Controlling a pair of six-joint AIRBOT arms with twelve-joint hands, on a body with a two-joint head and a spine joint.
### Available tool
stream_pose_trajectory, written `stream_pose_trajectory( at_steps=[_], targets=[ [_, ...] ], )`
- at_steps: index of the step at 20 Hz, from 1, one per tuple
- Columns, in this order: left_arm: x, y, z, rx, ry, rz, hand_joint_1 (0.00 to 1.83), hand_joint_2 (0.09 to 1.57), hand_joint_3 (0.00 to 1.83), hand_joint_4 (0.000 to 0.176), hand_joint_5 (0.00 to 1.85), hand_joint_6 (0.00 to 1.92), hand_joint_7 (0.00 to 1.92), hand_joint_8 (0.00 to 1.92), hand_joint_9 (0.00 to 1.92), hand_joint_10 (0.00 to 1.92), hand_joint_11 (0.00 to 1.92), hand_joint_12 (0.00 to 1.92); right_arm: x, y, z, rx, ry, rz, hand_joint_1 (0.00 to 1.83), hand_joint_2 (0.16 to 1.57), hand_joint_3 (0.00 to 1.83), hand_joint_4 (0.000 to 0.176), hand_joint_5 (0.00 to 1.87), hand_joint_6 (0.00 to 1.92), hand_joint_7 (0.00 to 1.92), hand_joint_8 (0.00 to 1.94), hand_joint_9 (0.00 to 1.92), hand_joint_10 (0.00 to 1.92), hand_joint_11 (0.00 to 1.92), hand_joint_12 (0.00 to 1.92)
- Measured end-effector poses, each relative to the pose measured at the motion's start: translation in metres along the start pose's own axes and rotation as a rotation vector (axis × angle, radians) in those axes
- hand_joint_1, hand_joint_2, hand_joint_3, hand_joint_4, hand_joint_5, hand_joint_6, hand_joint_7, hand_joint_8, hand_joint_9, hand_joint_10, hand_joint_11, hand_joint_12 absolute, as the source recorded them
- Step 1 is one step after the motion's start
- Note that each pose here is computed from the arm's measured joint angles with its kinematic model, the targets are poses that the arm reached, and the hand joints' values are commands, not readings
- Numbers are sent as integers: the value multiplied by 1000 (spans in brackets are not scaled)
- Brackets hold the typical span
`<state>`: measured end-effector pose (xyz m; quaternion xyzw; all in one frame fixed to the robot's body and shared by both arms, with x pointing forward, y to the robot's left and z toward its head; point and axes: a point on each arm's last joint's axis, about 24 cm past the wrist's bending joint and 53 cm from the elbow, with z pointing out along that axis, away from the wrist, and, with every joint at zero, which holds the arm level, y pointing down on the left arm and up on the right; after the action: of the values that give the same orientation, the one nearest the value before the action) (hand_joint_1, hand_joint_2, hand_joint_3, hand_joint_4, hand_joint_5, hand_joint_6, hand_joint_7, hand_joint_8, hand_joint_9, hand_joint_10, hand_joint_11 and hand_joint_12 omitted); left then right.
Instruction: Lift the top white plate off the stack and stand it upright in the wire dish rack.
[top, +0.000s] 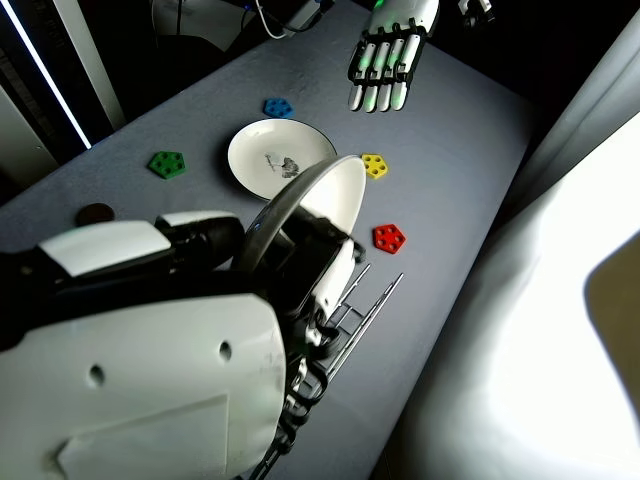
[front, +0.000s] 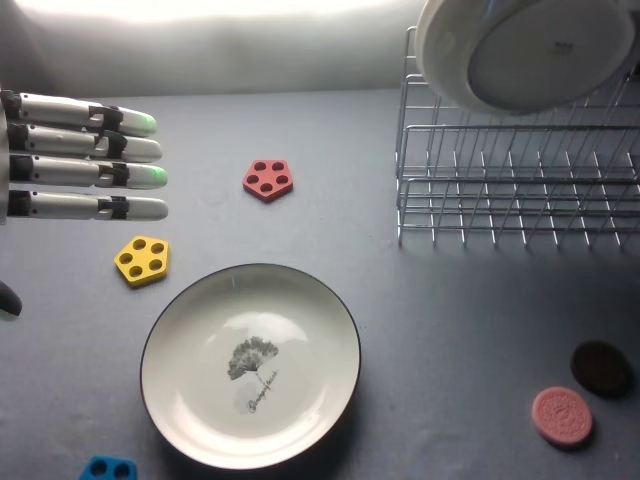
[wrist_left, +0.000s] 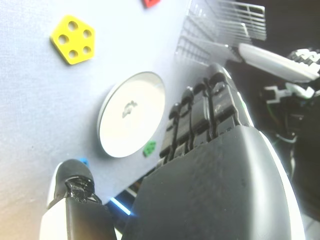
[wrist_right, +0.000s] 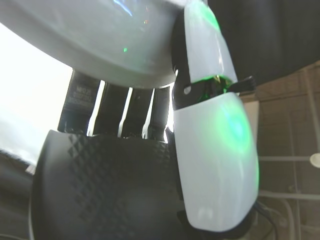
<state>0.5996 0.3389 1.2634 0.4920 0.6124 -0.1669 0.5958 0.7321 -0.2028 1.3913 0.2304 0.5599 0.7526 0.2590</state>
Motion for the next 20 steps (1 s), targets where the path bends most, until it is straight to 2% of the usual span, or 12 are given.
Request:
stream_pose_trajectory(
  at_steps=[5,9,11,16,18,20],
  targets=[
    [0,0,0,0,0,0,248,991,0,0,59,9,94,9,104,8,22,269,0,0,3,-3,2,4,1492,1082,0,0,861,1135,1034,682,1025,837,957,1386],
    [0,0,0,0,0,0,267,973,0,0,41,5,75,4,92,2,2,276,-2,-14,6,29,-1,5,1494,1071,0,0,886,1095,1046,664,1055,786,992,1333],
    [0,0,0,0,-1,0,237,970,0,0,45,0,80,0,102,0,1,327,-5,-14,7,28,-7,5,1495,1057,0,0,919,1046,1084,605,1077,743,1030,1275],
    [-1,0,0,1,-3,-1,232,966,0,0,35,6,65,7,87,7,0,320,-7,-14,11,25,-9,10,1495,1062,0,0,868,1068,1084,612,1104,725,1018,1309],
    [-1,0,0,0,-3,-1,214,992,4,0,6,0,35,5,48,6,0,183,-8,-17,12,30,-9,10,1494,1066,0,0,865,1086,1073,633,1080,755,1014,1309],
    [-1,0,0,-1,-5,-2,228,982,0,0,33,0,69,0,76,1,0,192,-11,-20,13,33,-15,21,1493,1071,0,0,864,1097,1054,659,1061,788,1005,1324]
  ],
)
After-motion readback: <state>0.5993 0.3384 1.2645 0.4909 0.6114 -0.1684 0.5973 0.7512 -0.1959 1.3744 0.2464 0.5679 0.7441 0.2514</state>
